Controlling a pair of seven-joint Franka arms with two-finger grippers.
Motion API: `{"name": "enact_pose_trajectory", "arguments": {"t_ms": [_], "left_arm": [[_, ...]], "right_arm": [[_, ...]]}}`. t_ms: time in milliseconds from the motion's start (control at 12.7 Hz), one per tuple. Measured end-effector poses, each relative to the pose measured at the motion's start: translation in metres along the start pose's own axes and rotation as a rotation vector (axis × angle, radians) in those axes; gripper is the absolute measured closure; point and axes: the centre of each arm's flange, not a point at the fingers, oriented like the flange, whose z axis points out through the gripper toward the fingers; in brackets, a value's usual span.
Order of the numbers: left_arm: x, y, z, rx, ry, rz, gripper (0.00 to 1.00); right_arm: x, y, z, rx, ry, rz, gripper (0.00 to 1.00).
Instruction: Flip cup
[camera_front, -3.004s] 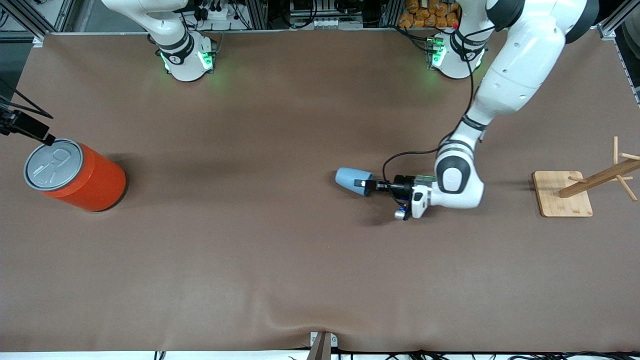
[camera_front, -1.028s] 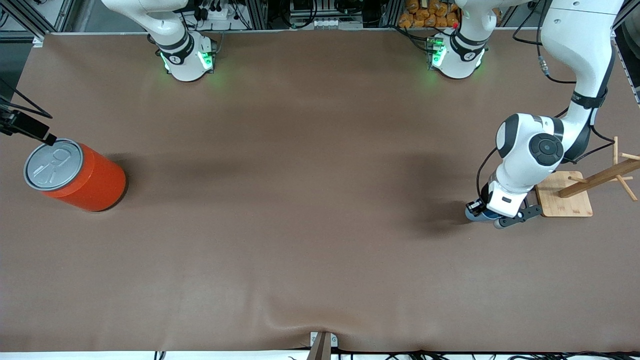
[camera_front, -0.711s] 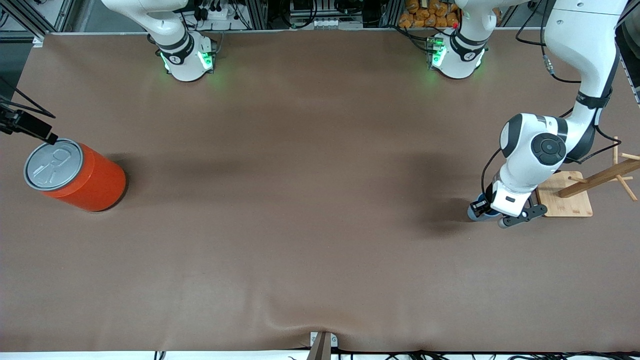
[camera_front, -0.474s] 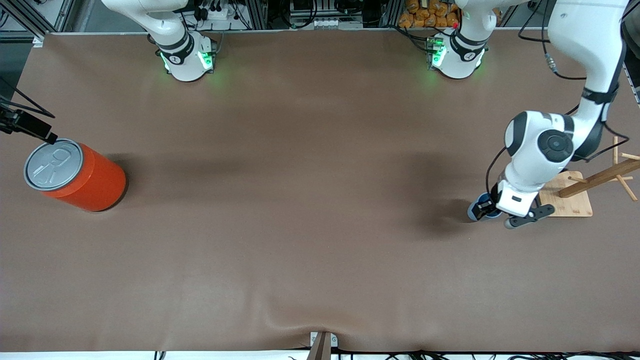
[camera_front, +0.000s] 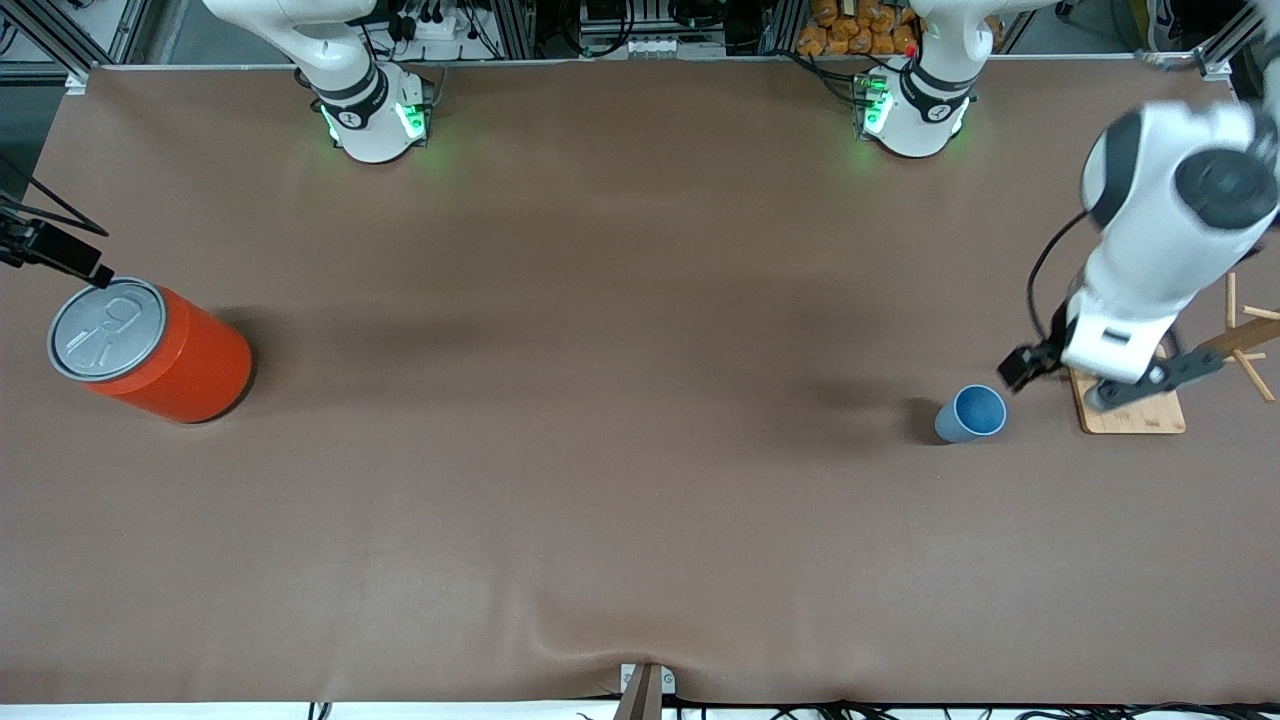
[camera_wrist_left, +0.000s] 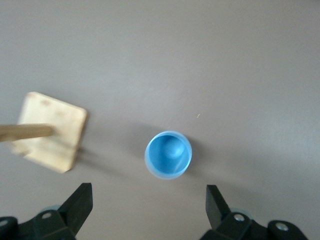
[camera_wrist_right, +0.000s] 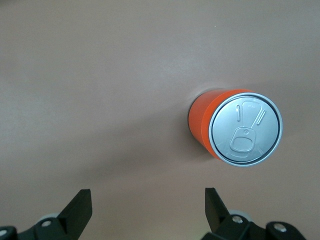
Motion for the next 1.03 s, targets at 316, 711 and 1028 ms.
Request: {"name": "enact_pose_trajectory", "arguments": {"t_ms": [316, 711, 1028], "left_arm": [[-0.03, -0.028, -0.072, -0.07, -0.09, 0.078, 0.0], [-0.058, -0.041, -0.112, -0.137, -0.124, 0.165, 0.0], [-0.064, -0.046, -0.134, -0.141, -0.095, 0.189, 0.0]], "right_arm": [[0.0, 0.0, 0.002, 0.0, -0.004, 0.0, 0.0], [-0.012, 0.007, 0.004, 0.007, 0.002, 0.006, 0.0], [-0.014, 0.009, 0.005, 0.008, -0.001, 0.007, 0.0]]}}
